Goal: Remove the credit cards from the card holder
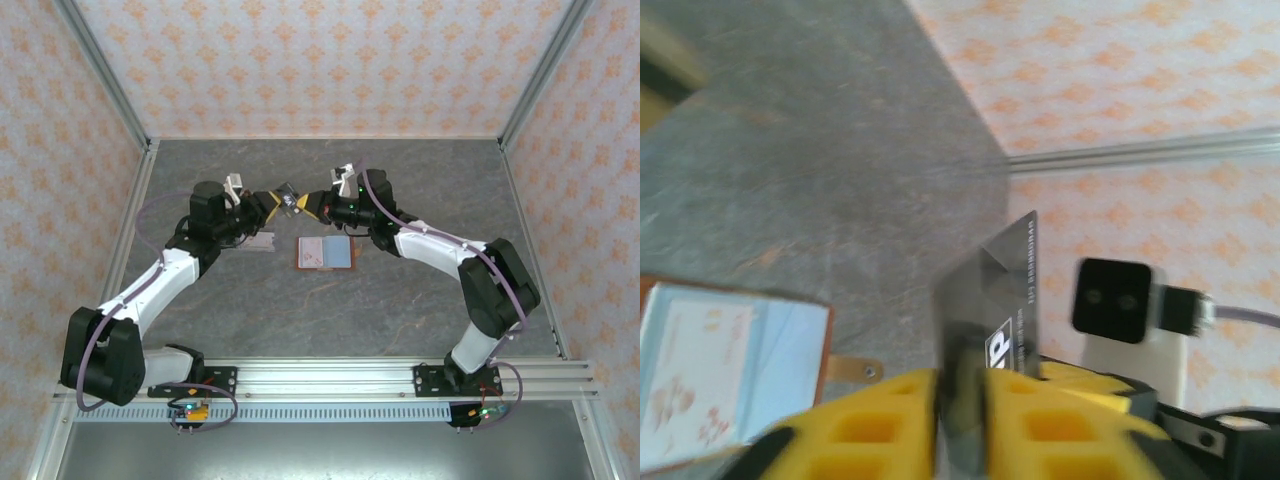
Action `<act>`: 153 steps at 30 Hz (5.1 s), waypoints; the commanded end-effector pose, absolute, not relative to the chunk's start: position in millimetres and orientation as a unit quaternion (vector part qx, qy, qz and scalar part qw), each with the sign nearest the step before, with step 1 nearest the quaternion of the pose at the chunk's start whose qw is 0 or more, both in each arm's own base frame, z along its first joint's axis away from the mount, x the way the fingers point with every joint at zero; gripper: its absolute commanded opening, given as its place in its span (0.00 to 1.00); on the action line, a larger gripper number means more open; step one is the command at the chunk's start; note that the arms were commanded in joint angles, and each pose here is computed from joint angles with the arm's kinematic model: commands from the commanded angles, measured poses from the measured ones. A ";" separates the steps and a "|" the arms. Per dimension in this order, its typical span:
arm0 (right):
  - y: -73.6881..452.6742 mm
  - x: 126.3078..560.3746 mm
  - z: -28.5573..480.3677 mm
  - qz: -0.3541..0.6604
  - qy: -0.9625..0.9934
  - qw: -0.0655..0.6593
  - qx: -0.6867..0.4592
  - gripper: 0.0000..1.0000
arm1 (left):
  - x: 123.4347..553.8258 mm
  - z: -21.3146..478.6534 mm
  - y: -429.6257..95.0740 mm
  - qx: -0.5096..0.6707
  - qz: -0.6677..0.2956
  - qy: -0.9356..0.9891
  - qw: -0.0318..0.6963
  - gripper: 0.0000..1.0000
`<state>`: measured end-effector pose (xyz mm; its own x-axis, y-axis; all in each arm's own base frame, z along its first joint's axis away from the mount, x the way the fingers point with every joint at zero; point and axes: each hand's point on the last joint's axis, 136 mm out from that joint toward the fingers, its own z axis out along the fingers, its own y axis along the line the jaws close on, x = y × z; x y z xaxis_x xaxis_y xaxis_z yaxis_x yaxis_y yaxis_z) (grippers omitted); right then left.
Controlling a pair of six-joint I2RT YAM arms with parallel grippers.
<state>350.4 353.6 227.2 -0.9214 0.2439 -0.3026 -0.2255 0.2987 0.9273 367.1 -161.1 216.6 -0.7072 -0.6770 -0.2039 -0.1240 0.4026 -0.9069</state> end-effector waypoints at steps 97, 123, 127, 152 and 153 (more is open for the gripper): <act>464.7 364.4 195.5 0.260 0.813 0.378 -0.359 0.56 | 277.0 127.4 40.6 -0.406 -0.130 0.867 0.257 1.00; 303.9 341.0 88.3 0.273 0.940 0.202 0.043 0.47 | 324.5 122.7 -86.8 -0.238 -0.173 0.927 0.231 1.00; 305.6 342.9 74.4 0.266 0.943 0.190 0.055 0.43 | 332.0 118.7 -119.7 -0.197 -0.178 0.937 0.226 1.00; 309.2 343.7 35.0 0.254 0.952 0.157 0.059 0.14 | 347.8 82.4 -182.0 -0.167 -0.175 0.952 0.188 0.82; 308.3 343.4 34.7 0.253 0.953 0.157 0.059 0.14 | 348.0 81.6 -183.4 -0.166 -0.176 0.952 0.187 0.81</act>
